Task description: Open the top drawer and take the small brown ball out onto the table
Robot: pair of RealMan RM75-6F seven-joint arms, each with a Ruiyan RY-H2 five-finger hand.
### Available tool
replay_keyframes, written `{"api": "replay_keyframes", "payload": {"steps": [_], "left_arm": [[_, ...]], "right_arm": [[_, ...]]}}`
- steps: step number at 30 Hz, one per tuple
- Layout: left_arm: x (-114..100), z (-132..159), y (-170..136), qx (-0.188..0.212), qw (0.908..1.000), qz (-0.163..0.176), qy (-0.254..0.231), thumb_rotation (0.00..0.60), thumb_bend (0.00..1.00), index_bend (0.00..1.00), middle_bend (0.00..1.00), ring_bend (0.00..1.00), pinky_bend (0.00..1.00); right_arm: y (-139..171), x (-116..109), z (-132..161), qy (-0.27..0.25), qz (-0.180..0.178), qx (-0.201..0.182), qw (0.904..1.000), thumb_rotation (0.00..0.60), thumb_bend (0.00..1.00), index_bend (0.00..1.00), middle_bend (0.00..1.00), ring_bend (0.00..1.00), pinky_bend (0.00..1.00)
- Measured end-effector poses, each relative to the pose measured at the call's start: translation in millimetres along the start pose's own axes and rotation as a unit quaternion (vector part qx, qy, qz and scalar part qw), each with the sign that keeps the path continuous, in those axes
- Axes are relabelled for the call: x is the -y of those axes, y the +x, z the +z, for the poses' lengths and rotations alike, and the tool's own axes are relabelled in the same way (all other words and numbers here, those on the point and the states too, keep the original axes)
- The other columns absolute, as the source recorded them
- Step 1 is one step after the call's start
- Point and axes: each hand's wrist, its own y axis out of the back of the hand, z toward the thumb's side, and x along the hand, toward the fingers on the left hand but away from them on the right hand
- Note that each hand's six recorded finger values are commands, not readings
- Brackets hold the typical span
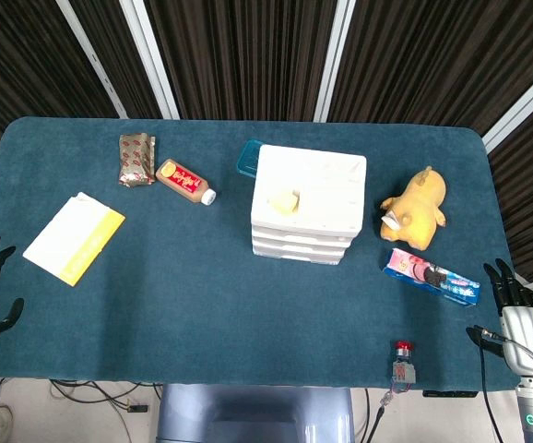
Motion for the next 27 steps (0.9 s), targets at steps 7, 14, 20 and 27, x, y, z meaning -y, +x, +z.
{"api": "replay_keyframes", "payload": {"steps": [7,14,20,27], "left_arm": [[-1,0,0,0.0,1.0,0.001,-0.001,0.6,0.35,0.09,0.0,0.0,0.0],[-3,-4,2,-0.009,0.9999,0.005,-0.002,0.6,0.35,0.1,0.0,0.0,0.0],[-3,-3,3,-0.006,1.0,0.005,0.0,0.6,0.36,0.1,0.0,0.0,0.0],[-2,-5,4,-0.011,0.9999,0.007,-0.001,0.6,0.36,0.1,0.0,0.0,0.0]], "right_arm": [[1,5,8,-0.09,0.033,-0.01,0.9953,0.6,0.21,0.08,0.21,0.36,0.44],[-1,19,26,-0.279,0.115,-0.033,0.9527,0.6,0.37,0.11,0.48,0.62,0.77],[-14,34,52,-0.425,0.205,-0.051,0.88,0.6,0.46,0.13,0.68,0.78,0.92],[-31,64,103,-0.473,0.278,-0.077,0.8324,0.6,0.47,0.12,0.73,0.84,0.96]]}}
